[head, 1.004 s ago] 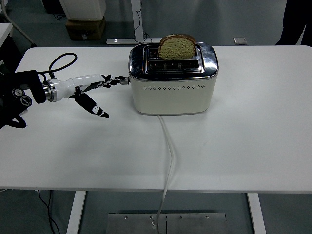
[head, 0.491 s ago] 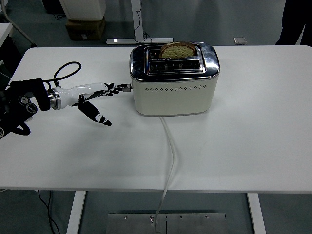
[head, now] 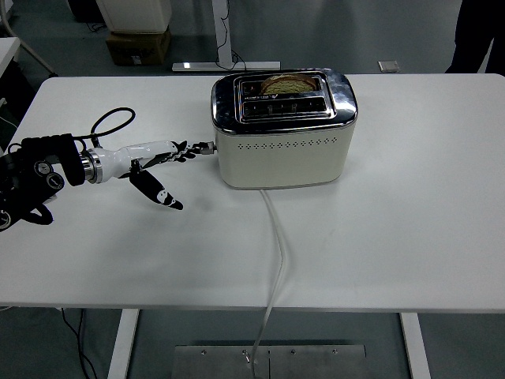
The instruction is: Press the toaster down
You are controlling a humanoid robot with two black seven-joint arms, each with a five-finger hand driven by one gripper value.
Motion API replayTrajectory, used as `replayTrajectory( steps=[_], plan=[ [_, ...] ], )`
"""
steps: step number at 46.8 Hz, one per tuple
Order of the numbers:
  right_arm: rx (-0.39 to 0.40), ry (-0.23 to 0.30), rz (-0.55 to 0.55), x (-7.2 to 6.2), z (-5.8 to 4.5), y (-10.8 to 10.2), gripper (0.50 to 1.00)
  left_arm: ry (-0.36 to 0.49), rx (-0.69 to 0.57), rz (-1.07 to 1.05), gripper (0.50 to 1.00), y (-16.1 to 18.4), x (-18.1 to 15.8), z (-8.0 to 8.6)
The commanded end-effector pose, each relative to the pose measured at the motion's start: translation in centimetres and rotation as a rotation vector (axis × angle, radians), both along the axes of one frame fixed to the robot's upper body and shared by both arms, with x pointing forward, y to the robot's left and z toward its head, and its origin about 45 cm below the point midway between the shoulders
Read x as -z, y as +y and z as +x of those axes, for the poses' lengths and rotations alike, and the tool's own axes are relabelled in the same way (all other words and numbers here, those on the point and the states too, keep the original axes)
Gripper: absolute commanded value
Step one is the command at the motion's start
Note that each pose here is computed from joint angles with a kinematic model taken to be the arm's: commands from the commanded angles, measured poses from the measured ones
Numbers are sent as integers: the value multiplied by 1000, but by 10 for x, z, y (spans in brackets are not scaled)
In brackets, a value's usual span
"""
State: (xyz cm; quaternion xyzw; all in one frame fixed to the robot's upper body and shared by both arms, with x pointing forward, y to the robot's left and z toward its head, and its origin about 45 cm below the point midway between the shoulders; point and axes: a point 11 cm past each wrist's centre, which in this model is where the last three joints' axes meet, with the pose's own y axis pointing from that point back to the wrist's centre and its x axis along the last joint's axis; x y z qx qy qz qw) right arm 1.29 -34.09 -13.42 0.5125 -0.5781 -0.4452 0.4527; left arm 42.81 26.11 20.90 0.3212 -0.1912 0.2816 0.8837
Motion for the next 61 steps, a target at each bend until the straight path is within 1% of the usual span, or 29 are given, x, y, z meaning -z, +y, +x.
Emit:
replayTrajectory(
  steps=[1, 25, 51, 61],
  plan=[
    [0, 0, 0, 0, 0, 0, 1000, 2, -3, 1, 1000, 1, 1, 0],
    [0, 0, 0, 0, 0, 0, 1000, 33, -15, 3, 1000, 6, 15, -7],
    [0, 0, 0, 0, 0, 0, 1000, 31, -35, -3, 1000, 14, 12, -7],
    [0, 0, 0, 0, 0, 0, 1000, 34, -55, -9, 1000, 23, 10, -7]
  ],
)
